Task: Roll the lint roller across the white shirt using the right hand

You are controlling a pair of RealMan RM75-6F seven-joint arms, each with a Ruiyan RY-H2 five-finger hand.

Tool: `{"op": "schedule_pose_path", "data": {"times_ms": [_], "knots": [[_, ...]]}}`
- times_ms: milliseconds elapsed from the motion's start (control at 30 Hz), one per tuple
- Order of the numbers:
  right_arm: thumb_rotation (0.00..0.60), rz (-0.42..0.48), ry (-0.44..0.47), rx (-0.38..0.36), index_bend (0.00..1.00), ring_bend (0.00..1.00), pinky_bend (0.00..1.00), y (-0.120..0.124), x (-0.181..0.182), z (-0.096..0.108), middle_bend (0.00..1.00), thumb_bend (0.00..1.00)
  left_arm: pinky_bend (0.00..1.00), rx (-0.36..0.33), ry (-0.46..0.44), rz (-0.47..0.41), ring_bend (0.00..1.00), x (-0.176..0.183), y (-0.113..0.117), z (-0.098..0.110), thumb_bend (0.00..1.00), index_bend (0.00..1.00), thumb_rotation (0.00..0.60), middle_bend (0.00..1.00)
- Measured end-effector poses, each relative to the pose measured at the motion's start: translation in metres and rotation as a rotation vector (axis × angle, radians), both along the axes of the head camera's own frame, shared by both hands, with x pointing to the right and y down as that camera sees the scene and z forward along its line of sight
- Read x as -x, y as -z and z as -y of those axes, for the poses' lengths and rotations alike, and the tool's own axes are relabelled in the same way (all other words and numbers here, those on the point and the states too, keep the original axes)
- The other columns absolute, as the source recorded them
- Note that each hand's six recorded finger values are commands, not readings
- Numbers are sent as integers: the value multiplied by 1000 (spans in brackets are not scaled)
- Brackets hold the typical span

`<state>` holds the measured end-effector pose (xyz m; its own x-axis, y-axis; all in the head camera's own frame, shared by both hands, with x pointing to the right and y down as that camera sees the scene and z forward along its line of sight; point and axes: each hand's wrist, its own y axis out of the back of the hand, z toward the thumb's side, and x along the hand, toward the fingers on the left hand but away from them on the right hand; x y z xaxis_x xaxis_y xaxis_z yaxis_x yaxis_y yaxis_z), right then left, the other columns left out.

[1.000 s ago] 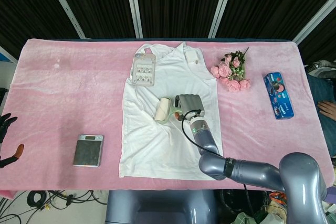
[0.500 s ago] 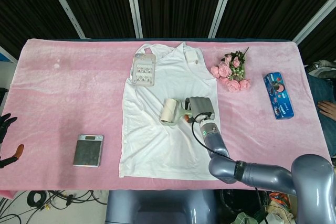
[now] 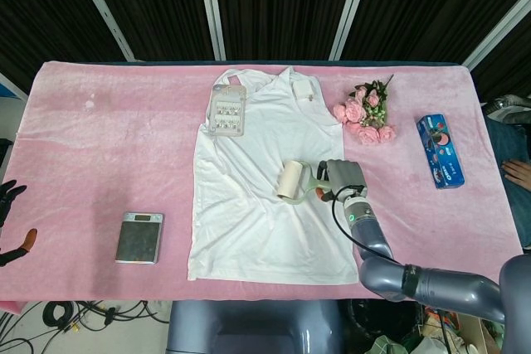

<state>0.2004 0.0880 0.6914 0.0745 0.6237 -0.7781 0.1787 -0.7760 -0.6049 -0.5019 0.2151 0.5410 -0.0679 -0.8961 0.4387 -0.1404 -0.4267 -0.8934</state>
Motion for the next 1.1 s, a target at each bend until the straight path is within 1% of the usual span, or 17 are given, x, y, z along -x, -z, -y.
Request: {"op": "schedule_pose_path", "data": {"times_ms": [300,567,867,1100], "knots": [[600,-8,-19,21,668,558,398,11,-35,-15,552,675,150,1,-2,4,21,0,0,-1,361,133,600,70],[600,-2,-34,17,668,558,398,20,-54,-23,552,675,152,1,-2,4,21,-1,0,-1,361,133,600,70],[600,62,-68,37,668,558,398,15,-48,-26,552,679,154,-2,2,4,21,0,1,-1,361,133,600,70],[600,95,-55,43,668,558,398,7,-33,-22,552,681,154,1,-3,4,21,0,0,-1,361,133,600,70]]}}
